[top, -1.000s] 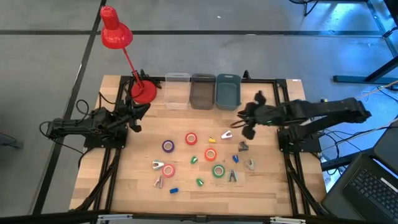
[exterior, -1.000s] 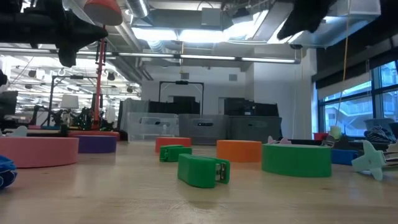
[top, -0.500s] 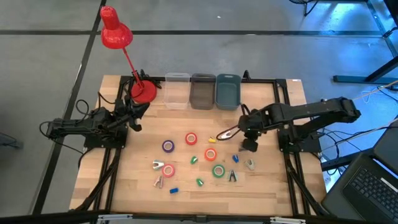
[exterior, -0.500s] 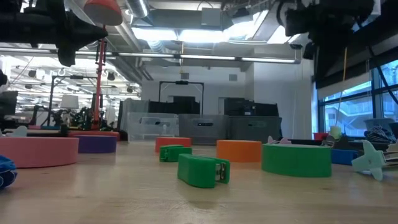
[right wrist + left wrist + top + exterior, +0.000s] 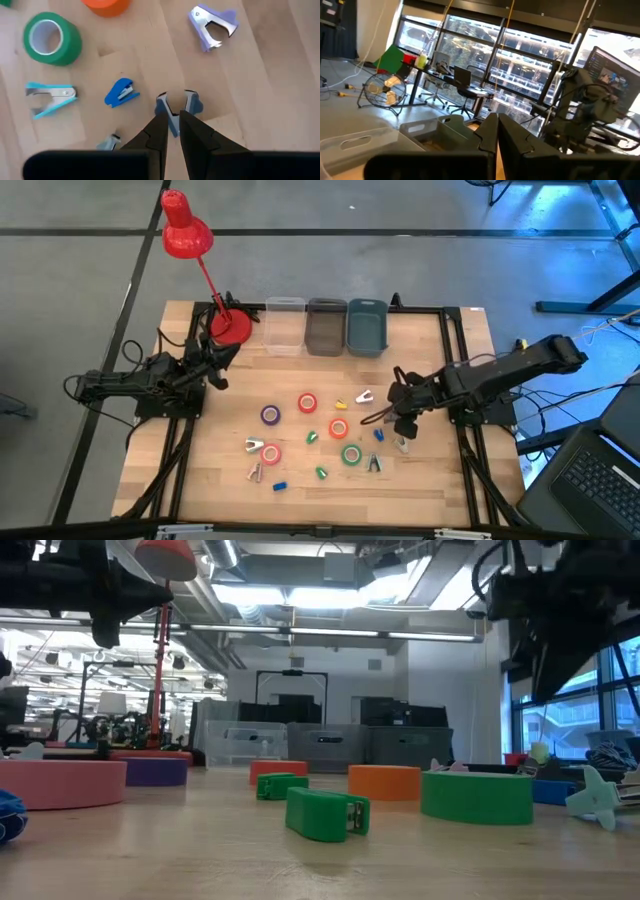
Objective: Pick and place Stapler, Stapler remover, tape
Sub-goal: Put the black staple remover into the blue bin
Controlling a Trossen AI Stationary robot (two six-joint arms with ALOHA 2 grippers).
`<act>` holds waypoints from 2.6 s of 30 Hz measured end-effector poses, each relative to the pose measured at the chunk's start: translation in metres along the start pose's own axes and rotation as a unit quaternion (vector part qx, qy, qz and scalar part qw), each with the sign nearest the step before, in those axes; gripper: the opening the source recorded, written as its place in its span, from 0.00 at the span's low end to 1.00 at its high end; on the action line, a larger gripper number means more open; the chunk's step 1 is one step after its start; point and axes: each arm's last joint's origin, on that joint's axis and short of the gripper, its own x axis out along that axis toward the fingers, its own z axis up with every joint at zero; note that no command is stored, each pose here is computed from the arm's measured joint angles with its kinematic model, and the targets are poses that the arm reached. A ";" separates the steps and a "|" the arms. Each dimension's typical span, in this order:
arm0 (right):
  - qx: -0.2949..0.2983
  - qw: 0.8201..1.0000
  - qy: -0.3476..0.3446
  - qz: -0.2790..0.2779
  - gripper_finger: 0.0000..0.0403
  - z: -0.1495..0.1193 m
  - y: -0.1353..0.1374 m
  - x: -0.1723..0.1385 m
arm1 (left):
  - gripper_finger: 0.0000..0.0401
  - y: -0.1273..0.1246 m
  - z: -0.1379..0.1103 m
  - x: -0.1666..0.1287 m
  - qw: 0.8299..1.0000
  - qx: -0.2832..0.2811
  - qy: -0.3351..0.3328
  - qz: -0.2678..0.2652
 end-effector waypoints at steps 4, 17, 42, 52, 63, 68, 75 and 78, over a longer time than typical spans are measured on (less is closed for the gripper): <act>0.000 1.000 0.016 -0.012 0.13 -0.011 -0.007 0.015 | 0.01 0.000 0.000 0.000 1.000 -0.001 0.002 -0.004; 0.031 0.999 -0.030 -0.032 0.13 -0.028 -0.017 0.043 | 0.01 0.000 -0.002 0.000 1.000 -0.008 0.008 0.000; 0.068 0.998 -0.017 -0.006 0.30 -0.020 -0.028 0.046 | 0.01 0.000 -0.002 0.000 1.000 -0.013 0.010 0.001; 0.069 0.997 -0.019 0.014 0.31 -0.018 -0.026 0.046 | 0.01 0.000 -0.002 0.000 1.000 -0.013 0.011 0.001; 0.068 0.997 -0.004 0.024 0.31 -0.020 -0.026 0.046 | 0.01 0.000 -0.002 0.000 1.000 -0.013 0.011 0.001; 0.072 0.997 0.002 0.033 0.31 -0.027 -0.028 0.053 | 0.01 0.000 -0.002 0.000 1.000 -0.013 0.011 0.000; 0.093 0.994 -0.005 0.047 0.19 -0.029 -0.028 0.057 | 0.01 0.000 -0.002 0.000 1.000 -0.013 0.011 0.001; 0.093 0.994 -0.012 0.052 0.06 -0.027 -0.028 0.057 | 0.01 0.000 -0.002 0.000 1.000 -0.013 0.010 0.001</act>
